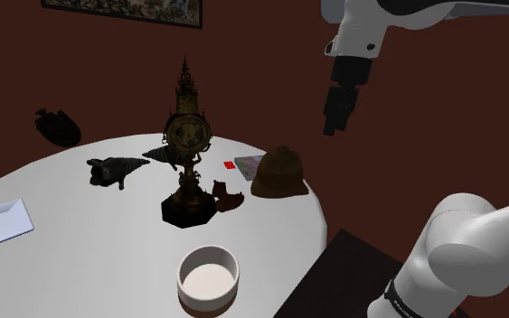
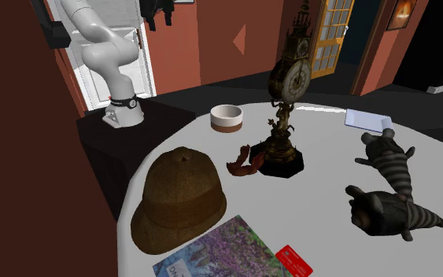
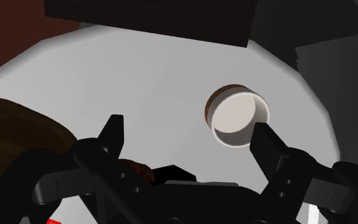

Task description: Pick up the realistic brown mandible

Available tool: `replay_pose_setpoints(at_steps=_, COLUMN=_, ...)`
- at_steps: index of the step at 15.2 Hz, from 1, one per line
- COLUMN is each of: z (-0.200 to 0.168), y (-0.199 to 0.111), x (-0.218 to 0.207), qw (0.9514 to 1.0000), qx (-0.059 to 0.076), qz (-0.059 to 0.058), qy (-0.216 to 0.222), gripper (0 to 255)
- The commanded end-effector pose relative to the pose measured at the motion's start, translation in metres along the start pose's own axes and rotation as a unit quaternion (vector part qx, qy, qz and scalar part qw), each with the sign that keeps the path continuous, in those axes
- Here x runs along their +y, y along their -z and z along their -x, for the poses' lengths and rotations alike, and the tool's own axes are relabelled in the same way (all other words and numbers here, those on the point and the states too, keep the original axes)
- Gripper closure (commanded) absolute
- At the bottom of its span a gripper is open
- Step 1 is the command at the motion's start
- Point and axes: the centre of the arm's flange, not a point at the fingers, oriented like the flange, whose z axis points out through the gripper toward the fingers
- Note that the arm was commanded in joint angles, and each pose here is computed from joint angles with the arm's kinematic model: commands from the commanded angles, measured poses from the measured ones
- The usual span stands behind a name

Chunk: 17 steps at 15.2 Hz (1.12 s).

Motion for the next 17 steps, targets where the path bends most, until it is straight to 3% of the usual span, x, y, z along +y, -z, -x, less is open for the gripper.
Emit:
replay_pose_setpoints(at_steps=1, z=0.000, y=0.000, x=0.000, qw=1.0000, qx=0.000, qz=0.000, qy=0.000, gripper=0)
replay_pose_setpoints(at_steps=17, z=-0.138, y=-0.143, x=0.061, qw=0.9992, qx=0.014, qz=-0.002, qy=0.037, gripper=0)
